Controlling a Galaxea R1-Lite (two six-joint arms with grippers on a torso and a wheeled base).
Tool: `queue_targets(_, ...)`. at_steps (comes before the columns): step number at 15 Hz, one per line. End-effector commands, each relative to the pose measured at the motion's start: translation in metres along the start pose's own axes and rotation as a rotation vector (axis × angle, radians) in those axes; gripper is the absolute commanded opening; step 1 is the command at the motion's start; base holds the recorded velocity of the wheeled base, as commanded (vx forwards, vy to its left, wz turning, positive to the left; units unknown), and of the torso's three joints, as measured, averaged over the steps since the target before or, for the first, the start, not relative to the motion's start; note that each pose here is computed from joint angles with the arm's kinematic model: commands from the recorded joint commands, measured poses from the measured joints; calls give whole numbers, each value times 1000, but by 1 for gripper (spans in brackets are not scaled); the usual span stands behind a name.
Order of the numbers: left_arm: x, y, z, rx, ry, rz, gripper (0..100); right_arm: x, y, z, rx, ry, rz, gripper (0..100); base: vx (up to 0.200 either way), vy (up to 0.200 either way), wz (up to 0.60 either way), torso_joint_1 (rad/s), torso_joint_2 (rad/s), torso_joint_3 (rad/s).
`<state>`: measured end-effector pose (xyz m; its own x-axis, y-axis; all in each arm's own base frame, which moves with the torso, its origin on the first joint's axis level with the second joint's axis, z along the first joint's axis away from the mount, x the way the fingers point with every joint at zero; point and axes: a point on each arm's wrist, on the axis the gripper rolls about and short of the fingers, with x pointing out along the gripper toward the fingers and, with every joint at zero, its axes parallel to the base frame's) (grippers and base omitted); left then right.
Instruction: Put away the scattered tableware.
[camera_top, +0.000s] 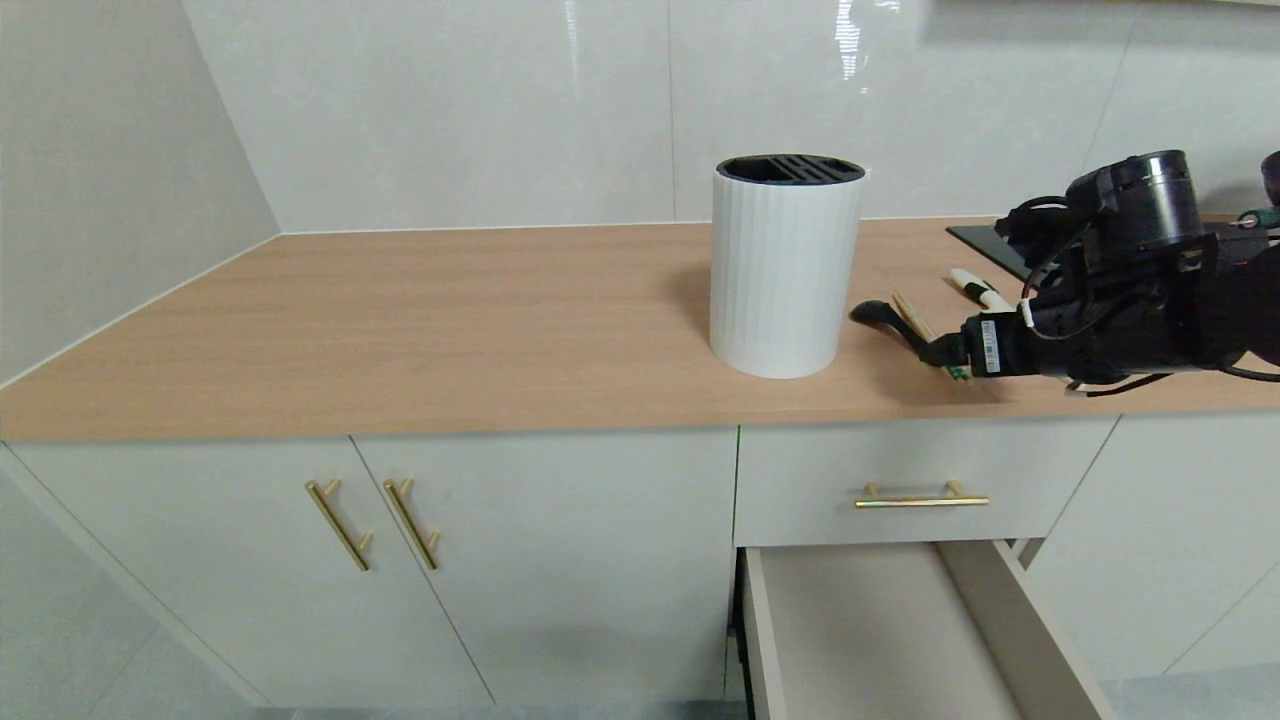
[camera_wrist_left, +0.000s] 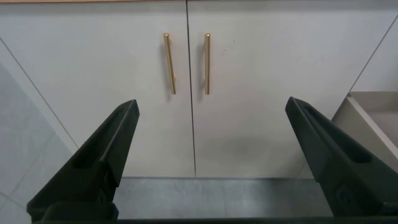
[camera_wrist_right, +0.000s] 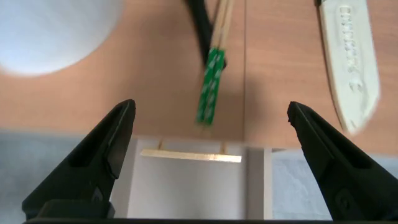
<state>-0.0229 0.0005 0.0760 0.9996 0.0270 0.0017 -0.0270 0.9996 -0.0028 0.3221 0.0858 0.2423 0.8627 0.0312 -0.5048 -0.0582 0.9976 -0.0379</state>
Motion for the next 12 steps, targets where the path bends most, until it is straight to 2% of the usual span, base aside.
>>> queue_targets(1,0,0,0,0,2,1,100,16,1,-6,-5,36,-7,100,0,0,0,0,0,0)
queue_targets(9,0,0,0,0,2,1,100,24,5,-11,-12,59,-5,100,0,0,0,0,0,0)
queue_targets(10,0,0,0,0,2,1,100,25,5,-11,-12,59,-7,0,0,0,0,0,0,0)
queue_targets(12,0,0,0,0,2,1,100,26,5,-12,-14,64,-7,0,0,0,0,0,0,0)
